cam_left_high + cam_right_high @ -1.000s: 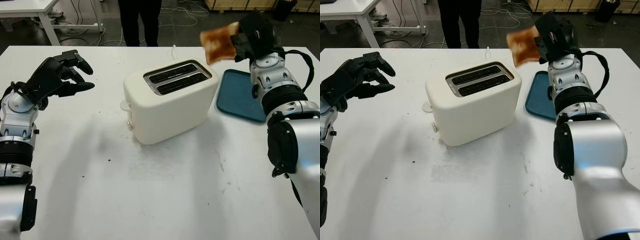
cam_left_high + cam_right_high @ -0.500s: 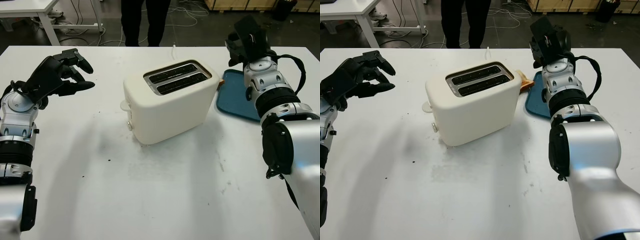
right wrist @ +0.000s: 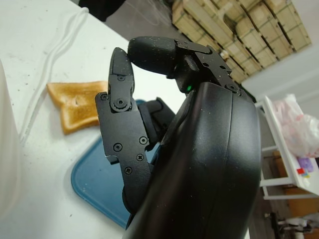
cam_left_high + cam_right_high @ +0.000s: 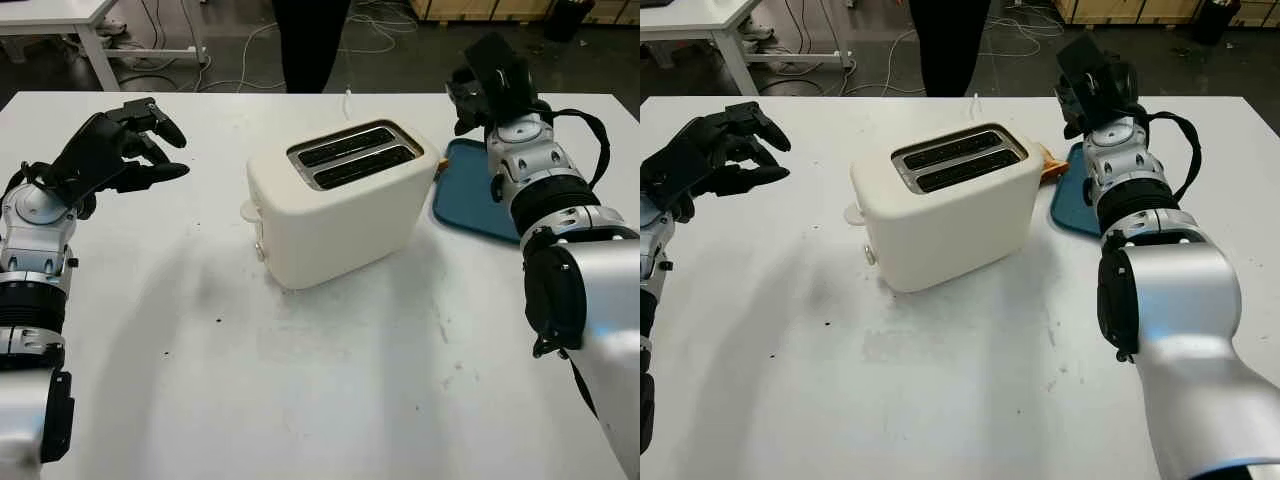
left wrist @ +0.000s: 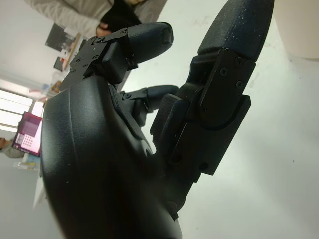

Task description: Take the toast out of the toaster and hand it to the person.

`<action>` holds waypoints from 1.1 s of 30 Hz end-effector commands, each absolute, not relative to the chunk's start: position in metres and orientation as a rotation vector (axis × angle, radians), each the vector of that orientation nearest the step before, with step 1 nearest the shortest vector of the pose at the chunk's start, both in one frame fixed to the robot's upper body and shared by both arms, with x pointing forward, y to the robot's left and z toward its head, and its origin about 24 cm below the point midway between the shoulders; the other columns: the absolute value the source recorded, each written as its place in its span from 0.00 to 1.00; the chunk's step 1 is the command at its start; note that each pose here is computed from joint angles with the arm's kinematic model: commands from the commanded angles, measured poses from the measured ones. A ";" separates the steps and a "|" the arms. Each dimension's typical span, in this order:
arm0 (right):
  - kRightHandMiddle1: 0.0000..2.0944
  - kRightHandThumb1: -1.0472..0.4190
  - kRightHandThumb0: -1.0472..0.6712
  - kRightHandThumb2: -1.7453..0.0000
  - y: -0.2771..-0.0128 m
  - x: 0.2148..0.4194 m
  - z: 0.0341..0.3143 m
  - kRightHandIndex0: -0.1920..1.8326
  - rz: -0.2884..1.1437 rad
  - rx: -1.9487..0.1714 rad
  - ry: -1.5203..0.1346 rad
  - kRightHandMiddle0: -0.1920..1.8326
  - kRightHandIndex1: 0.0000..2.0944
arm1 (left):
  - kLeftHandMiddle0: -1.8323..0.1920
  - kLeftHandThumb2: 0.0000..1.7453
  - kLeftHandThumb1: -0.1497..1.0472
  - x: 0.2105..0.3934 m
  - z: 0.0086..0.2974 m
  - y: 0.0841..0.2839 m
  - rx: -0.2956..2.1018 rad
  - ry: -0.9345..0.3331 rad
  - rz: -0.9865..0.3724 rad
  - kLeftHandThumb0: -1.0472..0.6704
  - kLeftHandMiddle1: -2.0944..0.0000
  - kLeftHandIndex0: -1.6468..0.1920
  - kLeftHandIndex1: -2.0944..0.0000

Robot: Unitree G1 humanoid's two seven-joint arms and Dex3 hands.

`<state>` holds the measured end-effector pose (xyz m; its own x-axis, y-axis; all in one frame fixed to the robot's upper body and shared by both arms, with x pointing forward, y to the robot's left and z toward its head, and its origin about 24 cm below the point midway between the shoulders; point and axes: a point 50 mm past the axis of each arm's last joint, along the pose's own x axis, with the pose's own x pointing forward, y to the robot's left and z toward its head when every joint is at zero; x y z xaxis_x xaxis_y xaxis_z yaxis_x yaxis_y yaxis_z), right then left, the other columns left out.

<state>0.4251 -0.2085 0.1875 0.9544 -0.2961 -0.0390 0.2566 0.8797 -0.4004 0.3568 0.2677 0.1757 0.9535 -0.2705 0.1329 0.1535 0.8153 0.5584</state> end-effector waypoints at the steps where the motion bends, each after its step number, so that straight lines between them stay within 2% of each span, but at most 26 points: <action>1: 0.83 0.09 0.44 0.81 -0.210 0.425 0.185 0.54 -0.283 -0.399 0.096 0.33 0.83 | 0.75 0.00 0.83 0.356 0.180 0.270 0.589 -0.216 -0.220 0.00 0.23 0.70 0.28; 5: 0.83 0.09 0.44 0.81 -0.210 0.425 0.186 0.54 -0.276 -0.382 0.097 0.32 0.83 | 0.75 0.00 0.83 0.356 0.180 0.270 0.587 -0.219 -0.219 0.00 0.22 0.70 0.28; 13: 0.83 0.09 0.44 0.82 -0.210 0.425 0.185 0.57 -0.271 -0.395 0.093 0.40 0.83 | 0.74 0.00 0.83 0.356 0.180 0.270 0.586 -0.219 -0.218 0.00 0.23 0.70 0.28; 20: 0.83 0.09 0.45 0.81 -0.209 0.425 0.185 0.56 -0.265 -0.397 0.093 0.37 0.83 | 0.75 0.00 0.82 0.356 0.179 0.270 0.577 -0.216 -0.218 0.00 0.22 0.71 0.27; 23: 0.83 0.09 0.46 0.81 -0.210 0.424 0.185 0.55 -0.266 -0.370 0.091 0.32 0.83 | 0.75 0.00 0.82 0.356 0.179 0.270 0.575 -0.215 -0.216 0.00 0.22 0.71 0.27; 27: 0.83 0.09 0.44 0.82 -0.211 0.424 0.185 0.55 -0.268 -0.386 0.091 0.36 0.83 | 0.75 0.00 0.83 0.356 0.179 0.270 0.582 -0.216 -0.214 0.00 0.22 0.70 0.28; 30: 0.83 0.09 0.44 0.80 -0.211 0.424 0.185 0.54 -0.274 -0.366 0.093 0.33 0.83 | 0.75 0.00 0.83 0.356 0.178 0.270 0.592 -0.213 -0.211 0.00 0.22 0.70 0.28; 33: 0.83 0.09 0.44 0.79 -0.213 0.424 0.186 0.55 -0.267 -0.353 0.080 0.35 0.83 | 0.75 0.00 0.83 0.356 0.178 0.270 0.591 -0.213 -0.212 0.00 0.22 0.70 0.28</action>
<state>0.4250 -0.2091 0.1865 0.9589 -0.2788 -0.0519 0.2412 0.8979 -0.3681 0.3566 0.2682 0.1767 0.9539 -0.2662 0.1384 0.1465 0.8158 0.5595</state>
